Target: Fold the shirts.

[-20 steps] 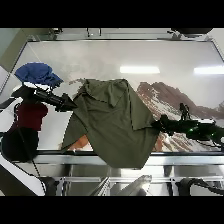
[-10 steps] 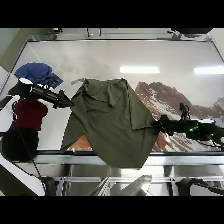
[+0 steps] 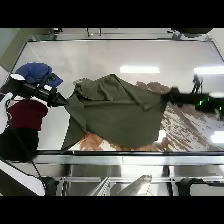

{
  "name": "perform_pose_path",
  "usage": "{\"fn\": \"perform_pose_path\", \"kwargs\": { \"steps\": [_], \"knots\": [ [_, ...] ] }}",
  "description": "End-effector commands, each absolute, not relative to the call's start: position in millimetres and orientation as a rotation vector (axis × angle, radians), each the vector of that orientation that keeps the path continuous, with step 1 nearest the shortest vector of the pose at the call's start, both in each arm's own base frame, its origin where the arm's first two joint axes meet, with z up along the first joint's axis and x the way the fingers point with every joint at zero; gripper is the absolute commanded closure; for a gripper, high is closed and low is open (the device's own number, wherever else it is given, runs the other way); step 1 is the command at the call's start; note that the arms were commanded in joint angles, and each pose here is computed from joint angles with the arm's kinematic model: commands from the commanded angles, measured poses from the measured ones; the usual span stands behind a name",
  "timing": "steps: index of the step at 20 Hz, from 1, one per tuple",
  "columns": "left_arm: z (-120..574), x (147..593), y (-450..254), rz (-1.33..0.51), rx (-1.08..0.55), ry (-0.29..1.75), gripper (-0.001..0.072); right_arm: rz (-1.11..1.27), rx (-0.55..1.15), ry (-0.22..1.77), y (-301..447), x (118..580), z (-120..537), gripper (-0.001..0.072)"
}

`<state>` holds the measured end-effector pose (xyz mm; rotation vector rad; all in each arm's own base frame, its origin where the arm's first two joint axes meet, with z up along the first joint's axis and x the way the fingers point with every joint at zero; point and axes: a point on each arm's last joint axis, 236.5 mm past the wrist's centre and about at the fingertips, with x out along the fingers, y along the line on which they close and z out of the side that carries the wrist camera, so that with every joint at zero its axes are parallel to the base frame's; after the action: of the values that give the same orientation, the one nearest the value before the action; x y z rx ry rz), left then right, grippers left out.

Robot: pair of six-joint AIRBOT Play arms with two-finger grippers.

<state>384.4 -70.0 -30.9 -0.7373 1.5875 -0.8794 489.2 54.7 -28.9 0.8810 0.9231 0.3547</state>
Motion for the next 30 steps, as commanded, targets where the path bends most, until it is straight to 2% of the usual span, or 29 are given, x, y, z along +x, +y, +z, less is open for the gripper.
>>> {"fn": "perform_pose_path", "kwargs": {
  "steps": [1,4,7,8,9,10,12,13,14,19,20,21,22,26,27,28,30],
  "knots": [
    [-30.4,362.2,-67.9,-0.873,-0.778,1.599,0.0684,0.377,0.904,0.842,43.9,563.3,-6.9,0.0699],
    [-50.0,352.2,-72.3,-0.823,-0.819,1.601,0.0684,0.382,0.937,0.862,51.3,594.0,-32.1,0.0699],
    [-71.1,344.7,-71.8,-0.78,-0.828,1.607,0.0684,0.378,0.953,0.901,52.8,595.9,-59.6,0.0678],
    [-73.3,342.9,-67.3,-0.769,-0.829,1.611,0.0684,0.388,0.952,0.903,49.6,593.8,-58.2,0.0514],
    [-74.6,343.3,-59.7,-0.754,-0.818,1.611,0.0684,0.422,0.948,0.906,46.1,588.7,-50.5,0.0385],
    [-74.1,347.7,-48.4,-0.732,-0.8,1.599,0.0684,0.469,0.94,0.913,39.5,579.3,-38.9,0.0372],
    [-65.3,366.8,-21.0,-0.676,-0.803,1.529,0.0685,0.557,0.96,0.938,22.2,554.2,-12.2,0.0381],
    [-59.7,377.2,-7.4,-0.649,-0.801,1.487,0.0684,0.61,0.968,0.959,13.4,537.0,1.2,0.0471],
    [-55.5,384.4,3.7,-0.63,-0.795,1.457,0.0684,0.65,0.959,0.995,6.0,519.2,8.1,0.0492],
    [-50.2,388.8,19.3,-0.608,-0.8,1.426,0.0683,0.59,0.882,1.338,-6.6,418.9,-40.7,0.0485],
    [-51.5,387.1,16.7,-0.612,-0.808,1.431,0.0683,0.559,0.883,1.397,-2.5,398.6,-55.9,0.04],
    [-54.3,384.0,15.0,-0.619,-0.811,1.436,0.0683,0.535,0.904,1.44,4.7,378.7,-68.9,0.0261],
    [-56.3,381.5,13.7,-0.622,-0.816,1.442,0.0683,0.521,0.927,1.46,11.9,363.7,-79.4,0.0209],
    [-57.3,379.1,12.2,-0.625,-0.825,1.448,0.0682,0.515,0.948,1.516,51.0,322.9,-120.0,0.0209],
    [-57.3,379.1,12.1,-0.625,-0.825,1.449,0.0683,0.517,0.94,1.517,61.9,321.0,-125.8,0.0227],
    [-57.1,379.3,12.0,-0.626,-0.826,1.448,0.0683,0.555,0.919,1.502,75.6,323.1,-125.3,0.0316],
    [-56.7,378.6,11.8,-0.628,-0.827,1.45,0.0683,0.611,0.916,1.497,100.8,326.4,-118.6,0.0316]
  ]
}}
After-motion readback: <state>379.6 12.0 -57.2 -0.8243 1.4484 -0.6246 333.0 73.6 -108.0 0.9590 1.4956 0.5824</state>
